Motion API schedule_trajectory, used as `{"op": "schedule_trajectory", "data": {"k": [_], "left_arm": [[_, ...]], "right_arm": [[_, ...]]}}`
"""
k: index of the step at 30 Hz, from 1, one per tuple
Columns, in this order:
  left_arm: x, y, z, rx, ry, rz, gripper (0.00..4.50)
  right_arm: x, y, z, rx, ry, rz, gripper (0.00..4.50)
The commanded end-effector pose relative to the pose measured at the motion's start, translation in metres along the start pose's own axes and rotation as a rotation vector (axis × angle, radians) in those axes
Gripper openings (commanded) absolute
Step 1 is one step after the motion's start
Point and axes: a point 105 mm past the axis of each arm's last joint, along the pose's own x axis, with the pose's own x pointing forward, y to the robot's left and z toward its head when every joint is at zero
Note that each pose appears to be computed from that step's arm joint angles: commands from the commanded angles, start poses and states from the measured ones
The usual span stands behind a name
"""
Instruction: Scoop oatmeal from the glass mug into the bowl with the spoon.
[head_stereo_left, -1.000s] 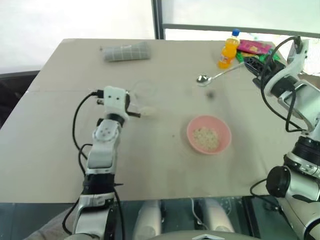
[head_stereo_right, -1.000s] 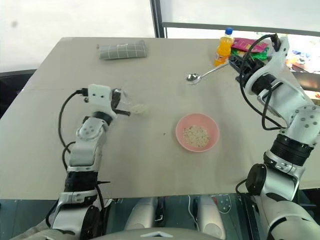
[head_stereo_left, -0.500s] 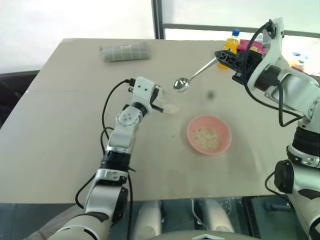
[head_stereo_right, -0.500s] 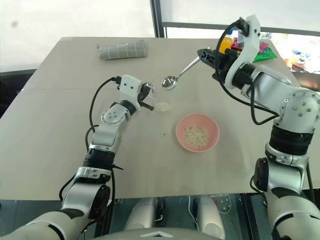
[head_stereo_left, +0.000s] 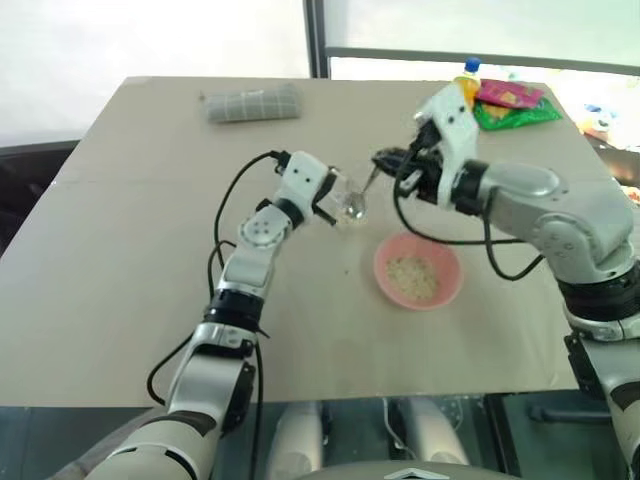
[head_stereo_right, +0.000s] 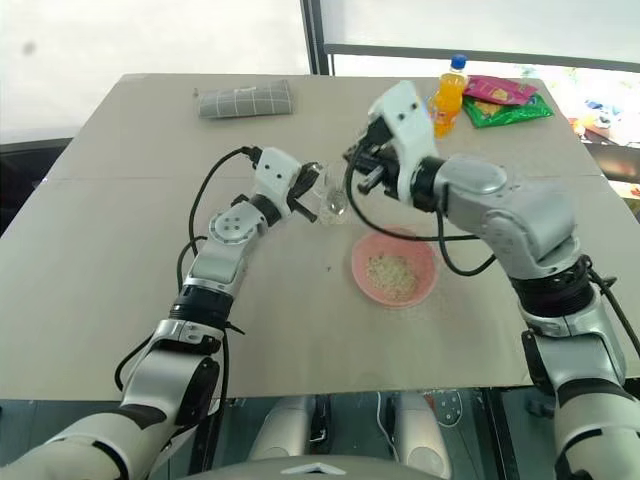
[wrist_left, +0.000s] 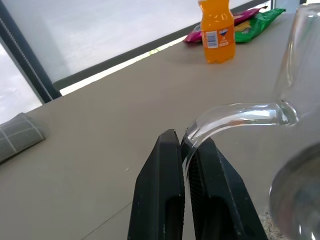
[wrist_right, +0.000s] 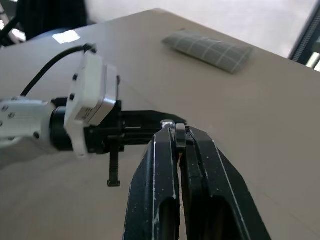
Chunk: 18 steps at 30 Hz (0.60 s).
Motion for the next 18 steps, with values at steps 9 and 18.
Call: {"op": "schedule_trajectory", "data": {"k": [9,18], "left_arm": [[0.004,-0.017,0.002,0.057,-0.027,-0.090,0.03],[0.012,-0.029,-0.001,-0.023,-0.041,-0.099,0.03]], "right_arm": [[-0.004,-0.010,-0.002,0.427,-0.026,-0.007,0.00],[-0.037,-0.066,-0.004,0.765,-0.101,-0.209,0.00]]}}
